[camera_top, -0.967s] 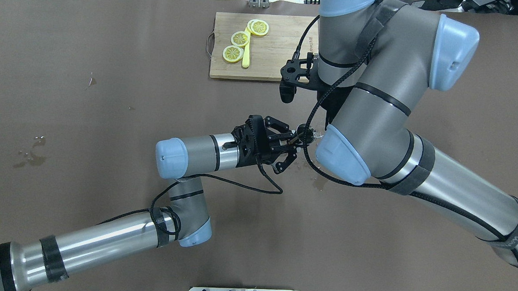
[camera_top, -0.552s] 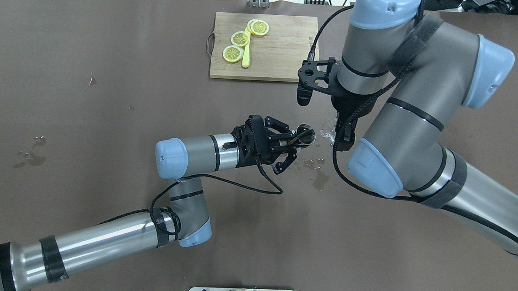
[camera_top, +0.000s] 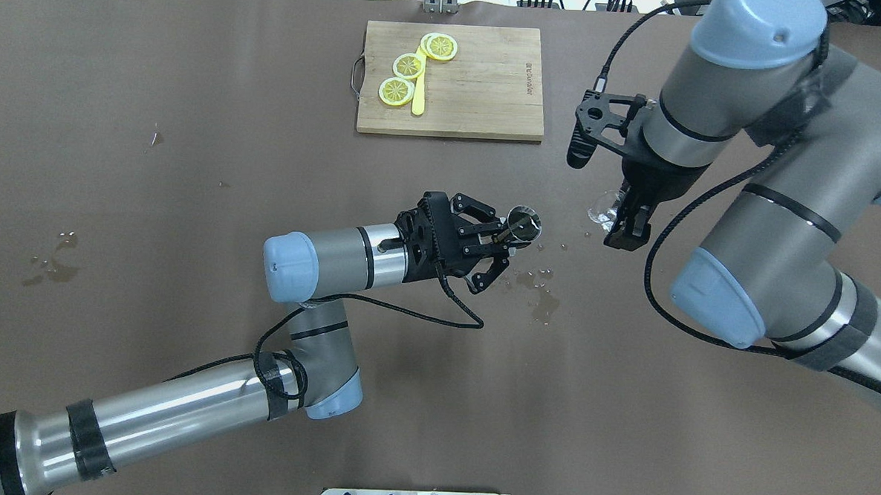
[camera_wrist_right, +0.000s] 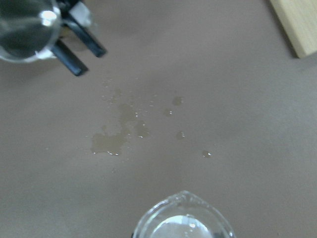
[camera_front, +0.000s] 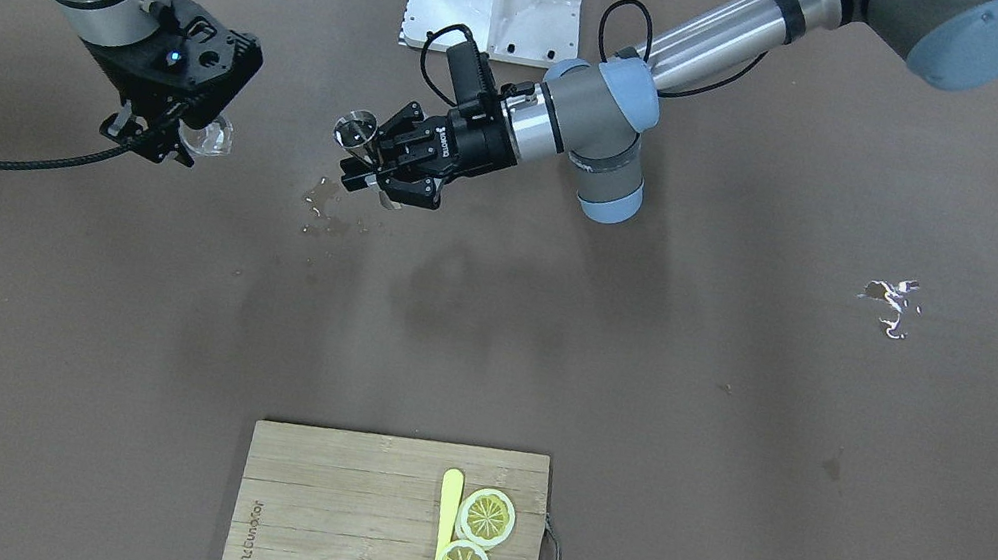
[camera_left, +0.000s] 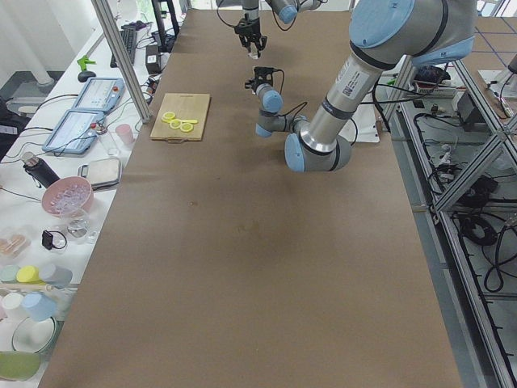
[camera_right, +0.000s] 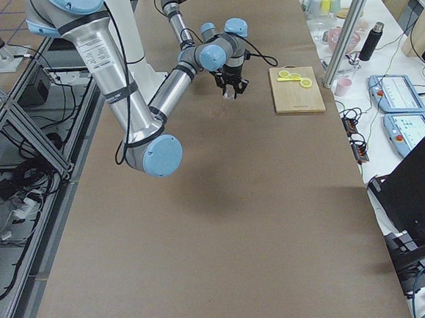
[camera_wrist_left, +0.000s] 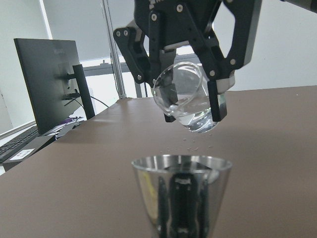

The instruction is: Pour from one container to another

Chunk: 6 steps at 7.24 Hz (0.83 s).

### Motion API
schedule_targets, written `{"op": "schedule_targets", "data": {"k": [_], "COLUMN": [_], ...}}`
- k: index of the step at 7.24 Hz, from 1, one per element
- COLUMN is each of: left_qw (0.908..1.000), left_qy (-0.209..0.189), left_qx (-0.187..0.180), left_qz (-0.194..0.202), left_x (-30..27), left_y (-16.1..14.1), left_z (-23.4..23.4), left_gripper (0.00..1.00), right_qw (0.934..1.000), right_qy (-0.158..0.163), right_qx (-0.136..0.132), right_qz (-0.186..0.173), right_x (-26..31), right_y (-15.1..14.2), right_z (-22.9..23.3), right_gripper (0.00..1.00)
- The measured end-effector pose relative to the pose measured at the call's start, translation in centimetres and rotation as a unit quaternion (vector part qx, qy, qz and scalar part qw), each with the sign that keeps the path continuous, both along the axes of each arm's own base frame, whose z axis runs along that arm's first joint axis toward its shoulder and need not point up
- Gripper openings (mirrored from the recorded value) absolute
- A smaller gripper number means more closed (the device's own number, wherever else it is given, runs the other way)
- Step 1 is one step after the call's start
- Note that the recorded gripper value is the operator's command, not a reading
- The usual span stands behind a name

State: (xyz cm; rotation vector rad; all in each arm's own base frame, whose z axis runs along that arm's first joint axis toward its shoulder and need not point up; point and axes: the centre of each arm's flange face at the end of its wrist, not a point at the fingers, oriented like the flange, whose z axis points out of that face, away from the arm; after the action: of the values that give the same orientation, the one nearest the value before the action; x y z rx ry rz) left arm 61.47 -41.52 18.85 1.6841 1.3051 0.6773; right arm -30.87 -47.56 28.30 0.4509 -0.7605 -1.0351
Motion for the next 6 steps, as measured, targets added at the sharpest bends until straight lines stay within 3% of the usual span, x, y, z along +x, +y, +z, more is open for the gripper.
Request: {"op": "schedule_targets", "data": {"k": [2, 3, 6], "left_qw": [0.9999, 0.9997, 0.9992], "left_qy": [0.014, 0.022, 0.033], "left_qx": [-0.001, -0.004, -0.024], "left_qz": [-0.004, -0.005, -0.004], "left_x": [-2.6, -3.8, -7.5], "left_y": [0.0, 0.1, 0.2], "left_z": [0.4, 0.6, 2.8], "left_gripper": [0.00, 0.00, 0.00], "right_qw": [0.9947, 0.9905, 0.9769], "right_qy": [-0.018, -0.030, -0.089], "right_qx": [-0.055, -0.063, -0.023], "right_qz": [0.084, 0.118, 0.193], "right_x": [3.8, 5.4, 8.3], "right_y": [-0.9, -1.1, 0.4], "right_z": [2.9, 3.9, 13.1], "right_gripper": [0.00, 0.00, 0.00]}}
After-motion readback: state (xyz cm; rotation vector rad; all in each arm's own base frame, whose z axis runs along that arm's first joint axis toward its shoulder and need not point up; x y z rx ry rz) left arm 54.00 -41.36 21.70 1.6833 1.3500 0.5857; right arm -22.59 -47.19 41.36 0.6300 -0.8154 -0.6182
